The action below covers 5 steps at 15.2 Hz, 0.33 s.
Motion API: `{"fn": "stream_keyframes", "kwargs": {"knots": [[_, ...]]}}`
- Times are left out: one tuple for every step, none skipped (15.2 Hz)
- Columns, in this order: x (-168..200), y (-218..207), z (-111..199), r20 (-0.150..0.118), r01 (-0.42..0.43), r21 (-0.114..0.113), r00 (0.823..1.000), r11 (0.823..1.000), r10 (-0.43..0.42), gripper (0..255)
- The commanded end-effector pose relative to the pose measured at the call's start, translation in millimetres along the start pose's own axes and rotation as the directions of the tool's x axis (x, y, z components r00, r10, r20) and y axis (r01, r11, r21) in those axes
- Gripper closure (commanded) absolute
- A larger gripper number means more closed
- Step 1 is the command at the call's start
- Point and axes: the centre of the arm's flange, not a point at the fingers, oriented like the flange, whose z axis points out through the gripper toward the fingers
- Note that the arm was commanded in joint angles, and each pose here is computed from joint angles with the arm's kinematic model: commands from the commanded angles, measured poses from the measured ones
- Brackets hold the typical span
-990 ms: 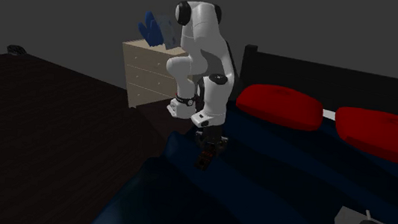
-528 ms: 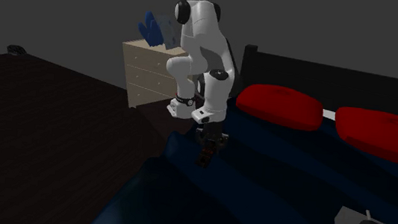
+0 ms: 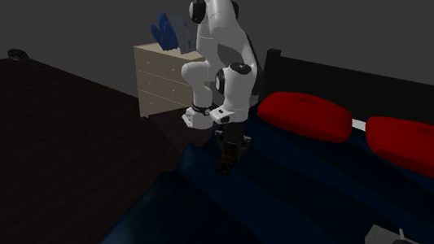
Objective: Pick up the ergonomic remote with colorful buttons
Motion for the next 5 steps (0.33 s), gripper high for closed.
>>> {"fn": "stream_keyframes", "kwargs": {"knots": [[0, 0, -10, 0.0, 0.0, 0.0, 1.0, 1.0, 0.0, 255], [0, 0, -15, 0.0, 0.0, 0.0, 1.0, 1.0, 0.0, 255], [0, 0, -21, 0.0, 0.0, 0.0, 1.0, 1.0, 0.0, 255], [0, 0, -22, 0.0, 0.0, 0.0, 1.0, 1.0, 0.0, 255], [0, 0, -22, 0.0, 0.0, 0.0, 1.0, 1.0, 0.0, 255]]}}
